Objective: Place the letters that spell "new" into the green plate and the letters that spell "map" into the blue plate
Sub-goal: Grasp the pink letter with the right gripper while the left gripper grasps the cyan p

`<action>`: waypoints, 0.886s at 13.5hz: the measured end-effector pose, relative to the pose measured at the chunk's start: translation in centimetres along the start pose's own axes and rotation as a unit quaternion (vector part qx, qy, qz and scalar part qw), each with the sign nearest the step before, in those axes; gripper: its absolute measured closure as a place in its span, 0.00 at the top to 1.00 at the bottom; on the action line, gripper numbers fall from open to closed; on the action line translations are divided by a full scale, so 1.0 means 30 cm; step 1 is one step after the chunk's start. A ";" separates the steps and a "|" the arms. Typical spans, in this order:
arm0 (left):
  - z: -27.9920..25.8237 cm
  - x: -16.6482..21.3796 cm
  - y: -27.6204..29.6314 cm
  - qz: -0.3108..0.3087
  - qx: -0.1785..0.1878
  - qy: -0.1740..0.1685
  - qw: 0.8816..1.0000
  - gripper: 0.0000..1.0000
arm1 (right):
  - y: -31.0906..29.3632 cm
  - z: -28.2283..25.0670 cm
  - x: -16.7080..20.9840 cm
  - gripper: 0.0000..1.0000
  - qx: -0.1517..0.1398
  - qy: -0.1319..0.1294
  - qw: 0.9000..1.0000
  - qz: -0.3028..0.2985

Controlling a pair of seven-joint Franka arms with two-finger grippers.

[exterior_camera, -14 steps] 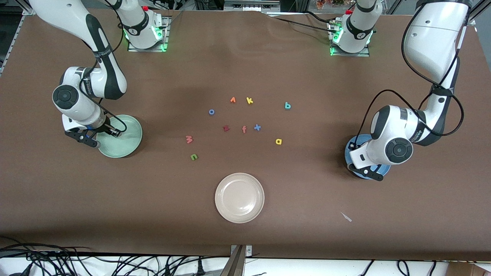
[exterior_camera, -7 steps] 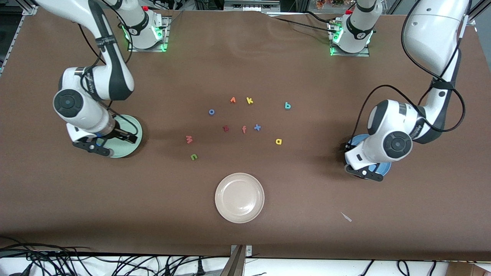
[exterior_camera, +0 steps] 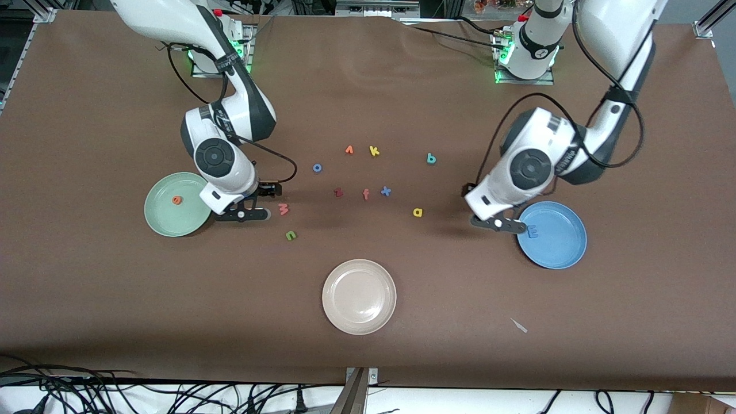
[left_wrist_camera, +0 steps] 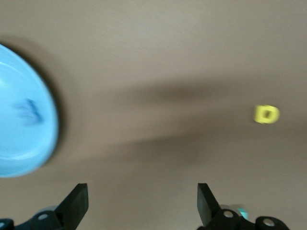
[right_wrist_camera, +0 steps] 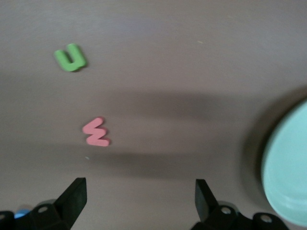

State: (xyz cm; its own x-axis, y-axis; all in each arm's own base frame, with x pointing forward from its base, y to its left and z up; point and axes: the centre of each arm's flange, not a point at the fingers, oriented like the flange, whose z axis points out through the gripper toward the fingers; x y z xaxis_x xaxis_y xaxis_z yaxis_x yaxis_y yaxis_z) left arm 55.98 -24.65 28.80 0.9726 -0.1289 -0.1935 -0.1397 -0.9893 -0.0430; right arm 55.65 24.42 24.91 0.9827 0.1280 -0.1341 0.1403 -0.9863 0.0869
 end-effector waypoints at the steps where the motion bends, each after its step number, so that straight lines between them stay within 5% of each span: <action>1: 0.030 -0.039 0.078 -0.010 -0.009 0.009 1.000 1.00 | -0.021 -0.004 0.014 1.00 0.000 0.004 1.000 -0.011; 7: 0.275 -0.243 0.306 -0.016 -0.042 0.028 0.999 1.00 | -0.120 0.099 0.073 0.97 0.002 0.021 0.999 -0.041; 10: 0.341 -0.303 0.331 -0.022 -0.041 0.021 0.999 0.97 | -0.179 0.182 0.071 0.81 0.002 0.029 0.998 -0.054; 12: 0.361 -0.326 0.348 -0.024 -0.039 0.016 0.999 0.93 | -0.190 0.205 0.067 0.55 0.001 0.026 0.998 -0.057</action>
State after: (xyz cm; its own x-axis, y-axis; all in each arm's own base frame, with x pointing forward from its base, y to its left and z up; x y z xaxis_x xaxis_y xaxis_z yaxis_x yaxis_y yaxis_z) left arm 42.98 -32.97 19.62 0.9834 -0.0817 -0.1621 -0.0788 -0.9966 0.0243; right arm 56.09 29.67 18.08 0.9653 0.2447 -0.0913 0.2515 -0.9652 0.0719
